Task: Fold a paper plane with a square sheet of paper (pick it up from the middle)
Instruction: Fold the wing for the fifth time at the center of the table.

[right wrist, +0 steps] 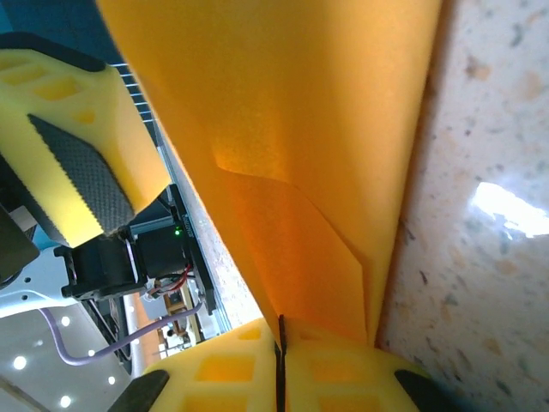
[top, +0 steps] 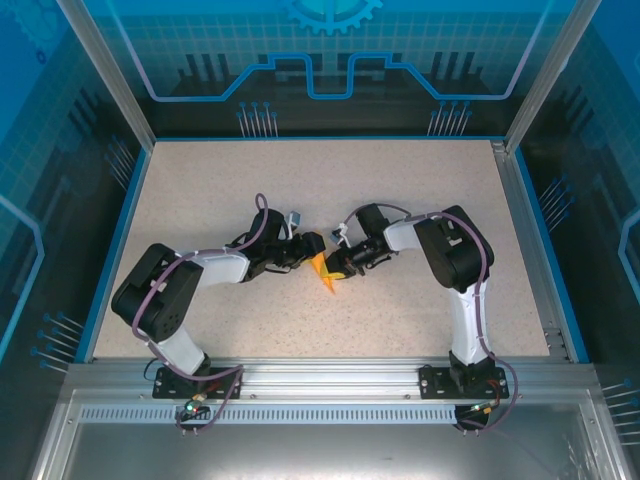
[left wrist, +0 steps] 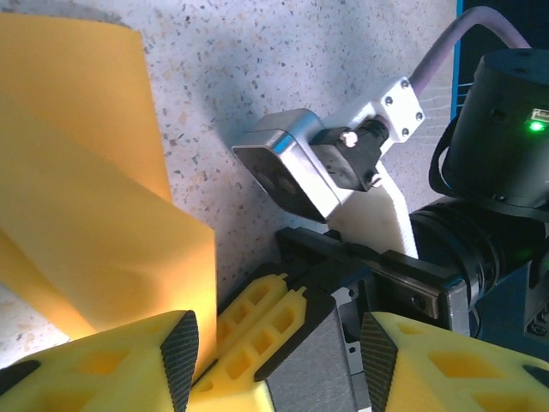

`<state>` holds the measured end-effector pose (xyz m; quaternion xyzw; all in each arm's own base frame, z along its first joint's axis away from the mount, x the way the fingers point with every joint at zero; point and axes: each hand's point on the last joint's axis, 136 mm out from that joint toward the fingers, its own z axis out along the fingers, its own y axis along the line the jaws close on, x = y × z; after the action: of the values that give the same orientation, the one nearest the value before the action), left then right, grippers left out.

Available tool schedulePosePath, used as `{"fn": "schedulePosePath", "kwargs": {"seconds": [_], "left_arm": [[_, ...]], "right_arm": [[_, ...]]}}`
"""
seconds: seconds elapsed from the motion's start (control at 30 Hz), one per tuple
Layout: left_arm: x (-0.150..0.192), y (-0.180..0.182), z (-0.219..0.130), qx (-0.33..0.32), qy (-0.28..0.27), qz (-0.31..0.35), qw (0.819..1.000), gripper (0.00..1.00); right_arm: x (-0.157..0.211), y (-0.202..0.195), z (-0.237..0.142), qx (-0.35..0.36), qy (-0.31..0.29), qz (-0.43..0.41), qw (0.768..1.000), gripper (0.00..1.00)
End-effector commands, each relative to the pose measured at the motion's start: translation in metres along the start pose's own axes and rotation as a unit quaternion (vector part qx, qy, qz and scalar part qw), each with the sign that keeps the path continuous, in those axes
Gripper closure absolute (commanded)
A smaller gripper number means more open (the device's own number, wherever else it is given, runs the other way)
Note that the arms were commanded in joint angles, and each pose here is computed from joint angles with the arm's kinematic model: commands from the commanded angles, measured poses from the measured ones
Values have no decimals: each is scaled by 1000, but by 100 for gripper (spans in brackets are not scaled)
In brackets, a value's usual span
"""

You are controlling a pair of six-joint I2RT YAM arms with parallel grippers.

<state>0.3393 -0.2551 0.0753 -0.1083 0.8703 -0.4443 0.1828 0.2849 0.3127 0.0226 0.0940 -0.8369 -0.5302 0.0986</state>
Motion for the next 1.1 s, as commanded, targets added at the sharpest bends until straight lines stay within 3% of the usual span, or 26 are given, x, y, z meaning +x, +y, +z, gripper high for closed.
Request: {"fn": "schedulePosePath", "kwargs": {"seconds": [0.0,0.73,1.07], "left_arm": [[1,-11,1,25,4,23,999,44],[-5,-1,20,23,3,20,1000,43],[12,60,30,-86,27,-43,995,57]], "right_arm": [[4,-13,2,15,15,27,999,91],[5,-26,7,45,24,47,998,90],[-1,-28,3,86,-14,36,996,87]]}}
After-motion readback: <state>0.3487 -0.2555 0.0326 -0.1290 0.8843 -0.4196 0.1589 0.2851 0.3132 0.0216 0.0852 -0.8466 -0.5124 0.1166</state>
